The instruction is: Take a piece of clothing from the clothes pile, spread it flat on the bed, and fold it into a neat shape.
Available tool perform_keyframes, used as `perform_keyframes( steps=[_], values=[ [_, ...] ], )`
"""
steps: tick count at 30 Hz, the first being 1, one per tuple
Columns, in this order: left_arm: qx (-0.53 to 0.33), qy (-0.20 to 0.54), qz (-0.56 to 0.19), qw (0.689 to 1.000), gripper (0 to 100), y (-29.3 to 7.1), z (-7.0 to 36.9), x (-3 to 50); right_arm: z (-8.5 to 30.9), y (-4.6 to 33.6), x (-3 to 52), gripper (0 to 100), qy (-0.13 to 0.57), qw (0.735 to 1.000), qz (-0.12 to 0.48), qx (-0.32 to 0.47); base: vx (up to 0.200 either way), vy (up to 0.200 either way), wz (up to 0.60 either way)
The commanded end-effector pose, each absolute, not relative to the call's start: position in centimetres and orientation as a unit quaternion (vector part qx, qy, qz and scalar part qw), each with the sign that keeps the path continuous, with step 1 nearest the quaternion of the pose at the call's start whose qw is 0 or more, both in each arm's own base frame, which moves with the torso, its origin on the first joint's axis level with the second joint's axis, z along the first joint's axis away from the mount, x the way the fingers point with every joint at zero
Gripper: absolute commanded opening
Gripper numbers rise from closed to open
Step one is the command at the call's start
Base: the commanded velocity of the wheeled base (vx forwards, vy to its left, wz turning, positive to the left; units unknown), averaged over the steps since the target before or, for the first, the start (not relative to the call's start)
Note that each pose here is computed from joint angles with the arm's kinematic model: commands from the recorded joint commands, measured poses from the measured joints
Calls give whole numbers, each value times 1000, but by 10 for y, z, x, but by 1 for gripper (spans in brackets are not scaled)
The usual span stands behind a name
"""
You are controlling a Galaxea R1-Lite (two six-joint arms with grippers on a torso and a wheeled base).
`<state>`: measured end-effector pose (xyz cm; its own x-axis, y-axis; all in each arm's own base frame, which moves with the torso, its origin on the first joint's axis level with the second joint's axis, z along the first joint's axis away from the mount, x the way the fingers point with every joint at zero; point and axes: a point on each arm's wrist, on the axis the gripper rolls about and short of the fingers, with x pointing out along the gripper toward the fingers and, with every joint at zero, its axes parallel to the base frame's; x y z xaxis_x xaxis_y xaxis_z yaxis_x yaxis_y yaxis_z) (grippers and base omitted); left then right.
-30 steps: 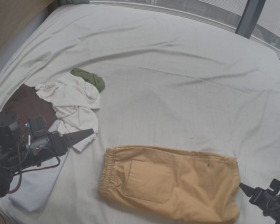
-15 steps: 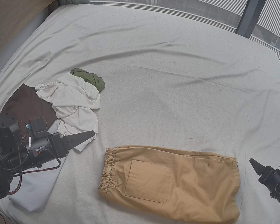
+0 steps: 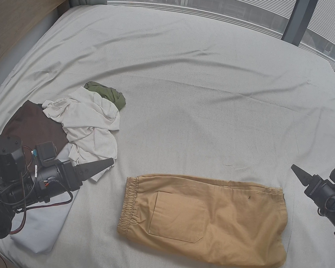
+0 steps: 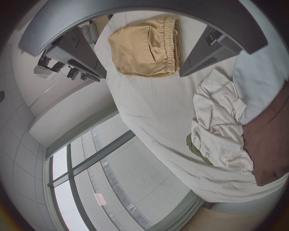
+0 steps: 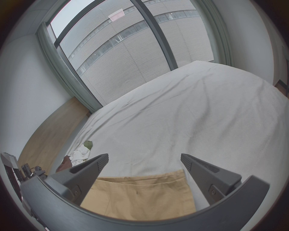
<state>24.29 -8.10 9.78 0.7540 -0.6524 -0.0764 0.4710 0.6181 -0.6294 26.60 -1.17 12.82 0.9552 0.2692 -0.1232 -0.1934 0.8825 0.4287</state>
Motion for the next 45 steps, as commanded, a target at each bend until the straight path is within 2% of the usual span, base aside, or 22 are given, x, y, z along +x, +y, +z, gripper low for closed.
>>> perform_keyframes(
  steps=[1, 20, 27, 45],
  values=[
    [-301, 159, -317, 885, 100, -82, 94, 242, 135, -3, 274, 100, 80, 964, 145, 209, 0, 0, 0],
    [-297, 195, -326, 876, 100, -94, 80, 239, 132, 7, 271, 100, 88, 961, 162, 208, 0, 0, 0],
    [-243, 234, -329, 882, 100, -100, 52, 238, 129, 14, 268, 100, 96, 958, 171, 208, 0, 0, 0],
    [-241, 307, -308, 868, 100, -107, 5, 250, 128, 14, 267, 100, 98, 958, 171, 207, 0, 0, 0]
  ],
)
